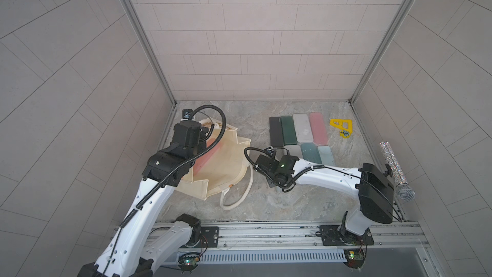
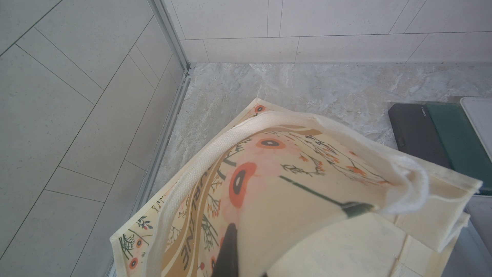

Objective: Take out the pencil case from the canvas bag
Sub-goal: Place the pencil case at the center of the board.

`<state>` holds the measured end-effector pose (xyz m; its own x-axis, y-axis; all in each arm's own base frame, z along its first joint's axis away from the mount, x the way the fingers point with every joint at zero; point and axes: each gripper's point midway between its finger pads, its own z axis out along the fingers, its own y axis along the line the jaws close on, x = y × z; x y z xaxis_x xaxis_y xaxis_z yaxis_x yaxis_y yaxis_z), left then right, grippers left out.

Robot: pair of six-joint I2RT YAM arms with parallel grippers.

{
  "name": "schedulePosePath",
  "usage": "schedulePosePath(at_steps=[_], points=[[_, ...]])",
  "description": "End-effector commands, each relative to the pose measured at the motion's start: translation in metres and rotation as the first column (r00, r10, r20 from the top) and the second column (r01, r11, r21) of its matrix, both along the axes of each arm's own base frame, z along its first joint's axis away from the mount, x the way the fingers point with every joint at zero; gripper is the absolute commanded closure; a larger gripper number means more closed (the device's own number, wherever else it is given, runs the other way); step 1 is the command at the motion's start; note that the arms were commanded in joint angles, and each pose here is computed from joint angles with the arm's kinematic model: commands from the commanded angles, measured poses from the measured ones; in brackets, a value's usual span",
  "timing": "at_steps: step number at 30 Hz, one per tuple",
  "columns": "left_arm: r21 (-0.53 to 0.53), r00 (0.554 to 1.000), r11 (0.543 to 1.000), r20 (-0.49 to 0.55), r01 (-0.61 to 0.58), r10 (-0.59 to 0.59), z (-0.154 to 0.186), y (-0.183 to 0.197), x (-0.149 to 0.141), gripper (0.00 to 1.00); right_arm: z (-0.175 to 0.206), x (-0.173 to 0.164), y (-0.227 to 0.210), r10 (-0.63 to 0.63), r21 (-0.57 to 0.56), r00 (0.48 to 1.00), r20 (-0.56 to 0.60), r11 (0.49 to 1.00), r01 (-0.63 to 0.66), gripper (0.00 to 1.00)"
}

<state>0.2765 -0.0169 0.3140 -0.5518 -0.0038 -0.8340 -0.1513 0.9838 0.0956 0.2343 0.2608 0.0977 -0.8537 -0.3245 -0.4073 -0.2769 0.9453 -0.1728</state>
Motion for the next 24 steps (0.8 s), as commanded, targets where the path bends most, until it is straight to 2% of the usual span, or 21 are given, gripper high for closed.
schedulePosePath(at_steps=[1,8,13,18,21,24], points=[[0.000,0.996,0.999,0.082,-0.040,0.040,0.017,0.008,0.003,1.00,0.001,0.001,0.000,0.014,-0.058,1.000,0.016,0.998,-0.013,0.59],[0.007,0.995,0.999,0.084,-0.050,0.049,0.017,0.010,0.001,1.00,0.003,0.001,0.010,0.050,-0.137,0.998,0.038,0.990,-0.045,0.58],[0.045,0.989,0.992,0.097,-0.114,0.110,0.022,0.024,-0.005,1.00,0.000,-0.001,0.014,0.072,-0.182,0.997,0.035,0.981,-0.064,0.58],[0.043,0.990,0.993,0.099,-0.106,0.102,0.022,0.023,-0.006,1.00,0.007,-0.006,0.027,0.092,-0.054,0.995,0.040,0.995,-0.090,0.57],[0.021,0.994,0.999,0.100,-0.050,0.048,0.021,0.013,-0.003,1.00,0.017,-0.007,0.028,0.121,0.053,0.990,0.066,0.991,-0.125,0.48],[-0.013,0.994,1.000,0.111,0.021,-0.019,0.022,0.000,-0.001,1.00,0.011,-0.003,0.017,0.159,0.134,0.985,0.069,0.977,-0.167,0.41]])
